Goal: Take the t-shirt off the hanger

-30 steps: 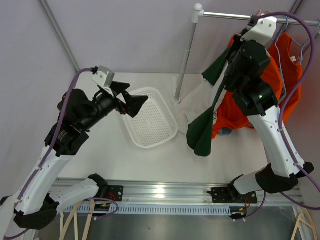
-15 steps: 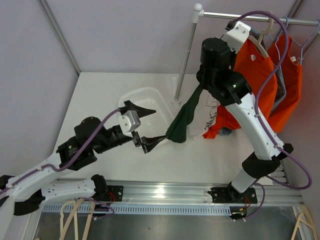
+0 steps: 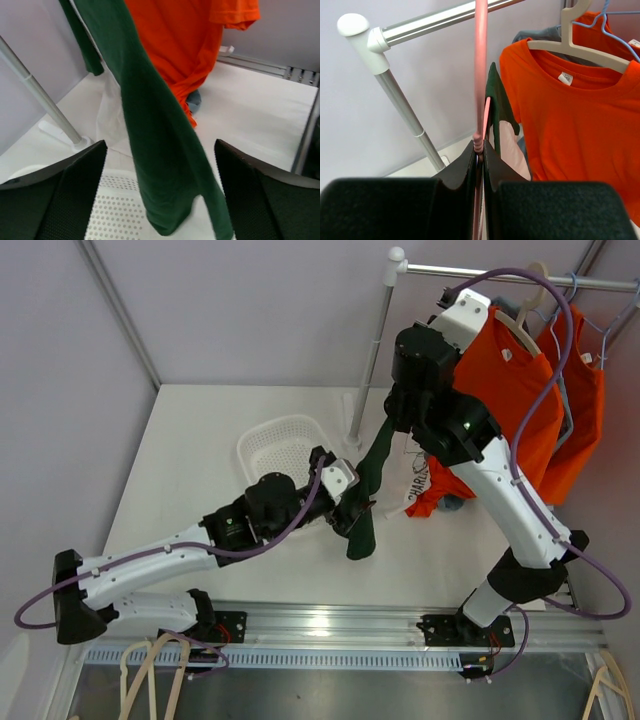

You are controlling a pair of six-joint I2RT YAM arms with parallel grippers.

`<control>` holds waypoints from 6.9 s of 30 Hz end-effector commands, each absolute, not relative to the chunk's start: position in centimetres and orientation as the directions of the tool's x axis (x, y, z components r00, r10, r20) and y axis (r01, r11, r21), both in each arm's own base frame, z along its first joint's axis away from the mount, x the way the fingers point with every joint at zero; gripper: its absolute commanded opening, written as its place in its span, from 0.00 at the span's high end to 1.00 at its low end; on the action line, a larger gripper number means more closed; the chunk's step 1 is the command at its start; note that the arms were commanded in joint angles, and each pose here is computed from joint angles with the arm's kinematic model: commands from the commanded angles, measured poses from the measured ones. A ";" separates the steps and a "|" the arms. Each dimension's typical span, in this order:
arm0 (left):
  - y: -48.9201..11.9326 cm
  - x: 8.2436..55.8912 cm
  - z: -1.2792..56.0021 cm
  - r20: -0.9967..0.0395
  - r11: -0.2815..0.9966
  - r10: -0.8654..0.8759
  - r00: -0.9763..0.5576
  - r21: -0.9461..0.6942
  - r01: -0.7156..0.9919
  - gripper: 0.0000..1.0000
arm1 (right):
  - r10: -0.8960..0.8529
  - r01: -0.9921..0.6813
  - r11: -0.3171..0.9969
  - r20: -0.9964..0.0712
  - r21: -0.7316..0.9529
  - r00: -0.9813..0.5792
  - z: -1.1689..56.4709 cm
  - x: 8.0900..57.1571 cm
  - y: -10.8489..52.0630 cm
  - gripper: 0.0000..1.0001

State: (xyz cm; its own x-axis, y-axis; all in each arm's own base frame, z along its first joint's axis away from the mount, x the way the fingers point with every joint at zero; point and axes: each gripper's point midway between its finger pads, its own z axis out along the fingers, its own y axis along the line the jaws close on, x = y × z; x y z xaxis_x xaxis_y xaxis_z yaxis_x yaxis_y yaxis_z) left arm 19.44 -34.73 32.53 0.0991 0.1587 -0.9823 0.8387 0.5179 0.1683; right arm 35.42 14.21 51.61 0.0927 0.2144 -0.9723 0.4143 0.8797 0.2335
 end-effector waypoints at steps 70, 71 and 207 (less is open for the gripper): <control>-24.0 27.0 65.3 -0.935 0.753 -0.286 0.212 -0.082 0.652 0.99 | 0.325 0.018 0.945 -0.945 0.325 0.033 55.5 31.2 10.1 1.00; -22.6 27.9 65.6 -0.930 0.785 -0.276 0.241 -0.074 0.615 0.99 | 0.317 -0.001 0.948 -0.948 0.317 0.038 55.4 31.9 10.6 1.00; -26.1 36.4 31.8 -0.934 0.918 -0.099 -0.343 -0.219 0.330 0.01 | 0.163 -0.129 0.979 -0.986 0.157 0.037 52.3 50.4 -4.5 1.00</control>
